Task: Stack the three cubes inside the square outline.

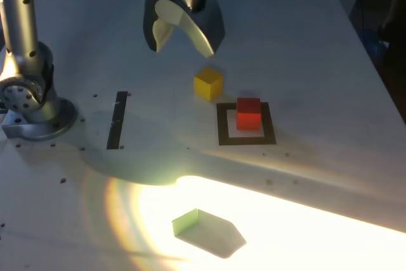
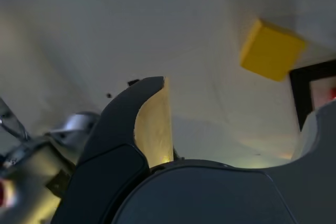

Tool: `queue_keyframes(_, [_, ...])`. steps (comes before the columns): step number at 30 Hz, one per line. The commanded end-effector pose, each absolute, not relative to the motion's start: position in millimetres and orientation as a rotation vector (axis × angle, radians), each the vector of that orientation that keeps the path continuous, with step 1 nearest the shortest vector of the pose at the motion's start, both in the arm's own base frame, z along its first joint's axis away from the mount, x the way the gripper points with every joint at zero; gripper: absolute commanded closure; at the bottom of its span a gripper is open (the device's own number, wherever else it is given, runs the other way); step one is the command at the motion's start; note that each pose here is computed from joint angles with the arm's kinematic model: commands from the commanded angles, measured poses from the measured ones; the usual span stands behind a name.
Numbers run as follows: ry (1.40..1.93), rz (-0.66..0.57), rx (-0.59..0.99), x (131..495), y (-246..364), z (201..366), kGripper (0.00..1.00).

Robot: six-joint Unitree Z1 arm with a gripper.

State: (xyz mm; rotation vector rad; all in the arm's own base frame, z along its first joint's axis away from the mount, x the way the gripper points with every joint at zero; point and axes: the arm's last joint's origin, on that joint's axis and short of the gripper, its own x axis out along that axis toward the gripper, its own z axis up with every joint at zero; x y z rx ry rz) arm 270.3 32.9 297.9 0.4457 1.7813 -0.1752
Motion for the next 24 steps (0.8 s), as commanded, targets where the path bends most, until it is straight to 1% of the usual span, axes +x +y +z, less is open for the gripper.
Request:
queue_keyframes(1, [1.78, -0.184, 0.485, 267.6, 34.9, 288.0, 0.06])
queue_keyframes(6, [1.762, -0.192, 0.522, 270.7, 41.8, 261.0, 0.06])
queue_keyframes(9, [1.755, -0.199, 0.527, 274.9, 46.7, 248.7, 0.06])
queue_keyframes(16, [1.741, -0.209, 0.543, 286.5, 50.1, 234.3, 0.08])
queue_keyframes(24, [1.754, -0.229, 0.551, 299.2, 51.7, 212.4, 0.16])
